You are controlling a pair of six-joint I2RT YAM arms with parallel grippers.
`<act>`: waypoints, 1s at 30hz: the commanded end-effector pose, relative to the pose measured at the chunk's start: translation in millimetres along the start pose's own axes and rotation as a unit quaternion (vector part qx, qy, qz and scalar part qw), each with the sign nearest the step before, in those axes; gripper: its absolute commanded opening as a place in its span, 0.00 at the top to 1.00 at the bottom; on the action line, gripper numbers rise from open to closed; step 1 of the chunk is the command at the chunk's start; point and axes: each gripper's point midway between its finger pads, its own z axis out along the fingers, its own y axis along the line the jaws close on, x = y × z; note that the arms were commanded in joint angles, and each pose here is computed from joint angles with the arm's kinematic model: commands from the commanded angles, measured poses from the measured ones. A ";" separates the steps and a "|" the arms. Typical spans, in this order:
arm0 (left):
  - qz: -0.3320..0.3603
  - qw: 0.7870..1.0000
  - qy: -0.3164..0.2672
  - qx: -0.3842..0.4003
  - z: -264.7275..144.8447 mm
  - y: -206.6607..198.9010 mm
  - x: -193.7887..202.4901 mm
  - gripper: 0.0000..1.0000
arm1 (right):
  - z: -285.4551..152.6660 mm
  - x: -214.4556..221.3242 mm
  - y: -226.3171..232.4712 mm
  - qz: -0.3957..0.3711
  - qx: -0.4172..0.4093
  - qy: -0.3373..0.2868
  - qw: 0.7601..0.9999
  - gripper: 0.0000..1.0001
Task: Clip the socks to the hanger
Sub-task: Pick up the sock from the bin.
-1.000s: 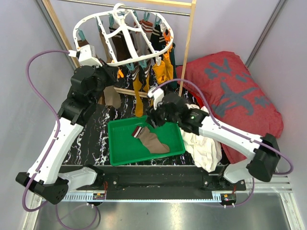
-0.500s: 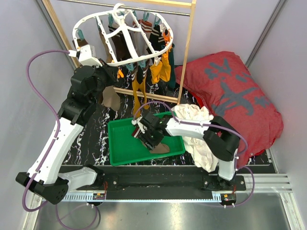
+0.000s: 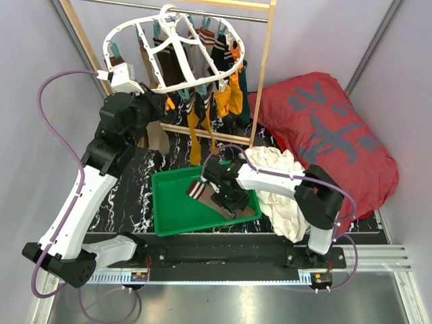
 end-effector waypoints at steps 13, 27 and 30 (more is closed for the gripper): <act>-0.015 0.999 -0.034 0.040 -3.2 -18.8 -22.3 0.94 | -46.5 -166.2 22.3 -0.067 -0.011 -0.235 0.970 0.57; -0.015 0.999 -0.024 0.043 -0.2 -19.9 -16.4 0.94 | 21.1 -198.9 29.5 -0.072 -0.003 -0.211 0.975 0.58; -0.013 0.999 -0.025 0.042 -1.2 -19.8 -18.2 0.94 | 33.6 -180.6 29.6 -0.076 0.000 -0.173 0.982 0.58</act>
